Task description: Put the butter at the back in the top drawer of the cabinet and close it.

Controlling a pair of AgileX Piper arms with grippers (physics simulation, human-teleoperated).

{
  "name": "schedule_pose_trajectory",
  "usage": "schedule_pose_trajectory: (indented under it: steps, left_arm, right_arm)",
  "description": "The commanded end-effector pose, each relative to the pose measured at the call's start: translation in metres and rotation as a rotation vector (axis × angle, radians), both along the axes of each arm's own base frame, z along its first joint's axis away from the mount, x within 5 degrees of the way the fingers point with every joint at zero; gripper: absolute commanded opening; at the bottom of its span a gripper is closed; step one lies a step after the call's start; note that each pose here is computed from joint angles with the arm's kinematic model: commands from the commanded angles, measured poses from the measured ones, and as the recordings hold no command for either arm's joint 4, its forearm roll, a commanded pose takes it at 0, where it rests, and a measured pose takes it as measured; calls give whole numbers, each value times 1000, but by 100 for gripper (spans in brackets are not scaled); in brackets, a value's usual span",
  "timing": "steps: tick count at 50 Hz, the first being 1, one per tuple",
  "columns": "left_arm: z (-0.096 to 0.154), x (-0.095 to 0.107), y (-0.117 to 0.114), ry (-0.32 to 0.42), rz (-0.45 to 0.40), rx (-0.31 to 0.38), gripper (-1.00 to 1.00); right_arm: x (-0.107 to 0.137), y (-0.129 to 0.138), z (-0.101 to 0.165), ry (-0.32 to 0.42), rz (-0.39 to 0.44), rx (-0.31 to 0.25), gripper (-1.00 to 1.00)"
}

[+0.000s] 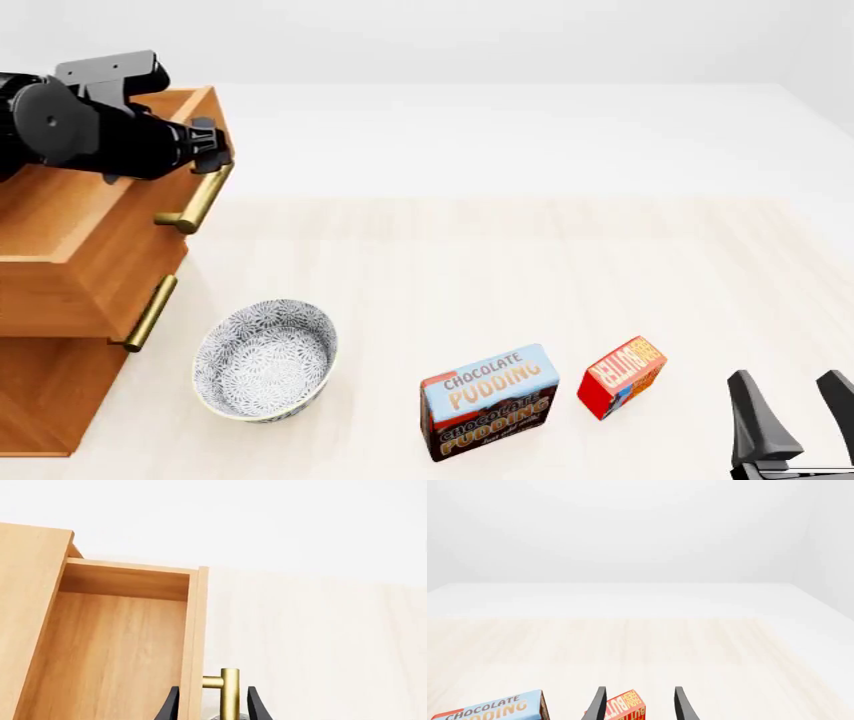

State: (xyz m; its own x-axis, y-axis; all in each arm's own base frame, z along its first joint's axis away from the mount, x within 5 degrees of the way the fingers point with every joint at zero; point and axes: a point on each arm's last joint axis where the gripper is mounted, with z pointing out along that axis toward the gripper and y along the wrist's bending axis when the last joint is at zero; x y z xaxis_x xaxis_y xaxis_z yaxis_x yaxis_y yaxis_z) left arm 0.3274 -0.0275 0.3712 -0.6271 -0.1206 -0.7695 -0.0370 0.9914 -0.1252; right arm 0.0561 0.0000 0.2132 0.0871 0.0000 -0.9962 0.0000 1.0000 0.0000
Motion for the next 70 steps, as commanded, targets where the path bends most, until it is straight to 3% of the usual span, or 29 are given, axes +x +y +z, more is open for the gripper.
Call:
schedule_pose_trajectory:
  steps: [1, 36, 70]
  left_arm:
    - [-9, 1, -11, 28, -35, -19, 100]
    - [1, 2, -31, 16, -84, -34, 100]
    - [-6, 6, -52, 31, -138, -36, 100]
  right_arm:
    - [0, 0, 0, 0, 0, 0, 100]
    - [0, 0, 0, 0, 0, 0, 100]
    - [0, 0, 0, 0, 0, 0, 100]
